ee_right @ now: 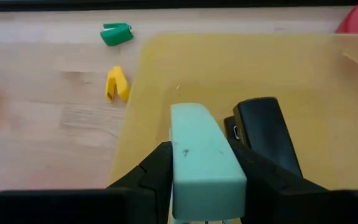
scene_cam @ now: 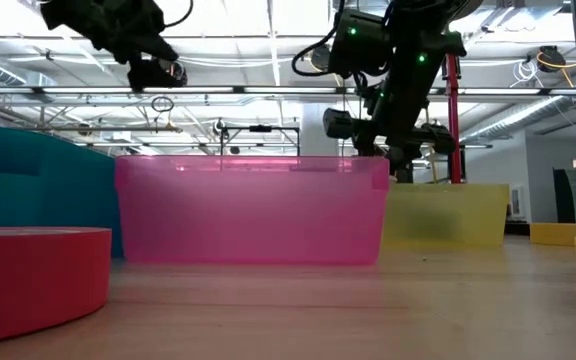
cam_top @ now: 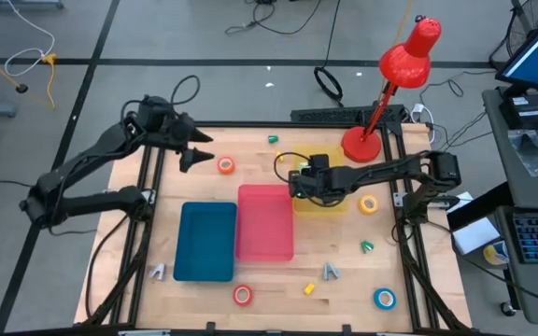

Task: Pick and place Stapler, Stapler remover, tape
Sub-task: Put the blue stapler into the yellow bin, then put the bottom green stapler into the yellow bin

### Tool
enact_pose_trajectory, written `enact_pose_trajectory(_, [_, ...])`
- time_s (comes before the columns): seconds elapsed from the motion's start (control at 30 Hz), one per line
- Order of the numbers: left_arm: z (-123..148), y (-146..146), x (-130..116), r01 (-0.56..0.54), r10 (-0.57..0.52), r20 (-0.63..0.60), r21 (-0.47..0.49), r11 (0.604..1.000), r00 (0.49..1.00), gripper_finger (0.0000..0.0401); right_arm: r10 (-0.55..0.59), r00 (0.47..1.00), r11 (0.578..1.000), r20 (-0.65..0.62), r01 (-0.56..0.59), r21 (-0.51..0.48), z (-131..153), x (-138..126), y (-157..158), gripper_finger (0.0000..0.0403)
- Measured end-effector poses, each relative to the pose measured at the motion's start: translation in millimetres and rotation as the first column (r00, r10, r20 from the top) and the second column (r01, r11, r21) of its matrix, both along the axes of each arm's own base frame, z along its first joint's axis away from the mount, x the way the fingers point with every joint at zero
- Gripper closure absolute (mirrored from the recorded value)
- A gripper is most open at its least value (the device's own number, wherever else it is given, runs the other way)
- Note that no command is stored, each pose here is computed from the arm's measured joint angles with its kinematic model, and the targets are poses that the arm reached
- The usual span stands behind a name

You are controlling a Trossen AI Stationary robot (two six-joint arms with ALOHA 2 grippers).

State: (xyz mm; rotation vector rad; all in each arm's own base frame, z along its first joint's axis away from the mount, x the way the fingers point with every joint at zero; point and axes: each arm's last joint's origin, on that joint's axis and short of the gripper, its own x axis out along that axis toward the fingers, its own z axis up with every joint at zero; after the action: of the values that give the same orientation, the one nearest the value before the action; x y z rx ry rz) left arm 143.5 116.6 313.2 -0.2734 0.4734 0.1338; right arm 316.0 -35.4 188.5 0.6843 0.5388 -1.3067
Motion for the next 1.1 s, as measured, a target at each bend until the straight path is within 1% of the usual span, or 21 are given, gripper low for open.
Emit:
enact_pose_trajectory(0.1, [-6.8, -2.4, -3.3, -0.009, 0.009, -0.011, -0.028, 1.000, 1.000, 0.0077, -0.004, 1.000, 1.000, -0.005, 0.004, 0.017, -6.4, 2.5, 0.1, 0.0285])
enact_pose_trajectory(0.23, [-8.6, -4.6, -2.5, 0.003, -0.004, -0.014, -0.034, 0.999, 1.000, 0.0077, -0.012, 1.000, 0.997, -0.004, 0.013, 0.082, -16.3, 6.4, 0.5, 0.0285])
enact_pose_trajectory(0.4, [-8.8, -6.4, -0.9, 0.018, -0.019, -0.014, -0.030, 0.999, 1.000, 0.0077, -0.013, 1.000, 0.988, -0.002, 0.013, 0.153, -21.3, 7.0, 2.0, 0.0263])
enact_pose_trajectory(0.6, [-8.9, -6.4, -1.0, 0.029, -0.029, -0.016, -0.012, 1.000, 0.999, 0.0077, 0.054, 0.998, 0.978, 0.012, -0.056, 0.201, -21.2, 11.1, 3.4, 0.0248])
enact_pose_trajectory(0.8, [-8.9, -6.4, -1.0, 0.033, -0.033, -0.017, -0.005, 0.999, 0.999, 0.0077, 0.055, 0.998, 0.977, 0.021, -0.058, 0.204, -18.5, 10.2, 3.5, 0.0256])
enact_pose_trajectory(0.87, [-9.0, -6.4, -1.0, 0.034, -0.034, -0.018, -0.005, 0.999, 0.999, 0.0077, 0.054, 0.998, 0.978, 0.032, -0.060, 0.198, -12.8, 8.1, 3.5, 0.0265])
enact_pose_trajectory(0.97, [-9.1, -6.5, -1.0, 0.037, -0.037, -0.019, -0.001, 0.999, 0.999, 0.0077, 0.046, 0.998, 0.986, 0.036, -0.051, 0.160, -2.7, 3.3, 2.8, 0.0280])
enact_pose_trajectory(1.1, [-9.5, -6.6, -1.2, 0.039, -0.039, -0.023, 0.000, 0.999, 0.999, 0.0077, 0.061, 0.997, 0.991, 0.054, -0.067, 0.118, 18.2, -6.5, 2.8, 0.0301])
